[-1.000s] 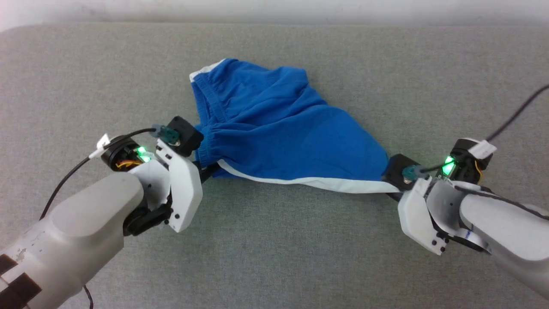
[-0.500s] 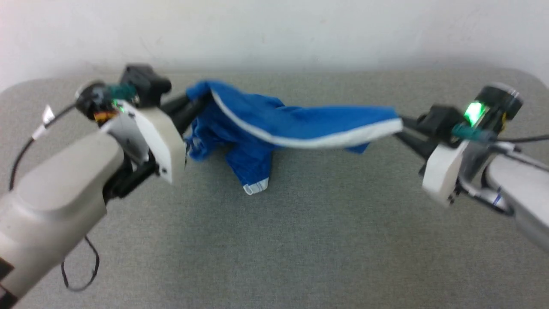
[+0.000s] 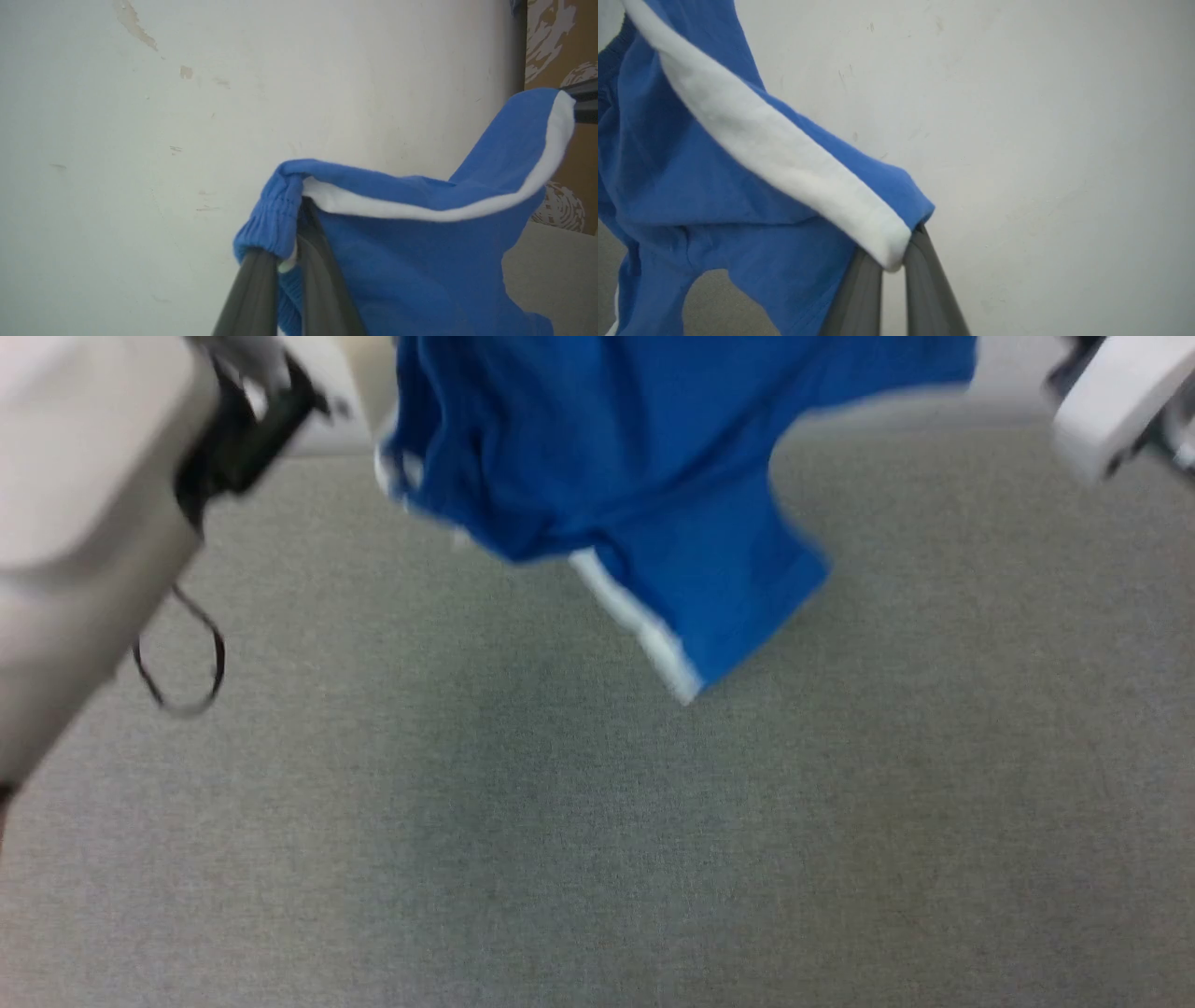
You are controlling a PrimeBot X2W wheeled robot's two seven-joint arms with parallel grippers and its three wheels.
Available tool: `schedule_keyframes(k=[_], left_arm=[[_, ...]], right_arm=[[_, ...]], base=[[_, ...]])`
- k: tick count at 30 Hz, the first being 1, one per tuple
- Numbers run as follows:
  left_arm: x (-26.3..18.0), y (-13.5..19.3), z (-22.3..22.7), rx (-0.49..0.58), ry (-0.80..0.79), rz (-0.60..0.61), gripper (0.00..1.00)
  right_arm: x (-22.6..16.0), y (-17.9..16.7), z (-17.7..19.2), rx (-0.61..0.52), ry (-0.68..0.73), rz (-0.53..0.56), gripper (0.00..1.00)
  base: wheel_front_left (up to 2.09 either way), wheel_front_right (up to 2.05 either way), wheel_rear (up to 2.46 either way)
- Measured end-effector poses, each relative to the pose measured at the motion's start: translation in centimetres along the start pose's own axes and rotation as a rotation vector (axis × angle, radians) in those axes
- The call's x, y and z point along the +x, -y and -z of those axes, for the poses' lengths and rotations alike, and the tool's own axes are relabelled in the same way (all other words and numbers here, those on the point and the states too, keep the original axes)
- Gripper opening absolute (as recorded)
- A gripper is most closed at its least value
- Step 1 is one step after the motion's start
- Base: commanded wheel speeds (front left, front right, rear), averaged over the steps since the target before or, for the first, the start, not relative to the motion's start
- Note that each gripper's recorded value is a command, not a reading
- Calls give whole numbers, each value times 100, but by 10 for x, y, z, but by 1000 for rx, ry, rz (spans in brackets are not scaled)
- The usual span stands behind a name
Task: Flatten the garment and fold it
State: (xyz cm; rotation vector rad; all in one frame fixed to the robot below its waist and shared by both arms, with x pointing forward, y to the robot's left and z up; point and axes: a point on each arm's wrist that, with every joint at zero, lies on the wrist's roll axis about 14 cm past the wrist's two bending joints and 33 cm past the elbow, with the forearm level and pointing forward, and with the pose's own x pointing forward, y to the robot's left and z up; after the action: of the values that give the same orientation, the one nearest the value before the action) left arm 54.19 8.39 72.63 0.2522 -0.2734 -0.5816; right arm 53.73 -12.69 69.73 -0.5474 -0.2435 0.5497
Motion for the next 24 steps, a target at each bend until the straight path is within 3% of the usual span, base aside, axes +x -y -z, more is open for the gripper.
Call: schedule_keyframes(k=[7,13,19,24], left_arm=[[51,-35,-23,14,140,-74,0],[83,-60,6,-22,163,-129,0],[99,-59,77,-66,85,-116,0],[87,-45,157,-116,-54,-102,0]], right_arm=[[40,63,-25,-53,101,133,0],[65,100,-4,-82,104,220,0],[89,80,61,-38,26,183,0],[92,25,128,37,-72,86,0]], base=[[0,0,0],[0,0,0],[0,0,0],[0,0,0]])
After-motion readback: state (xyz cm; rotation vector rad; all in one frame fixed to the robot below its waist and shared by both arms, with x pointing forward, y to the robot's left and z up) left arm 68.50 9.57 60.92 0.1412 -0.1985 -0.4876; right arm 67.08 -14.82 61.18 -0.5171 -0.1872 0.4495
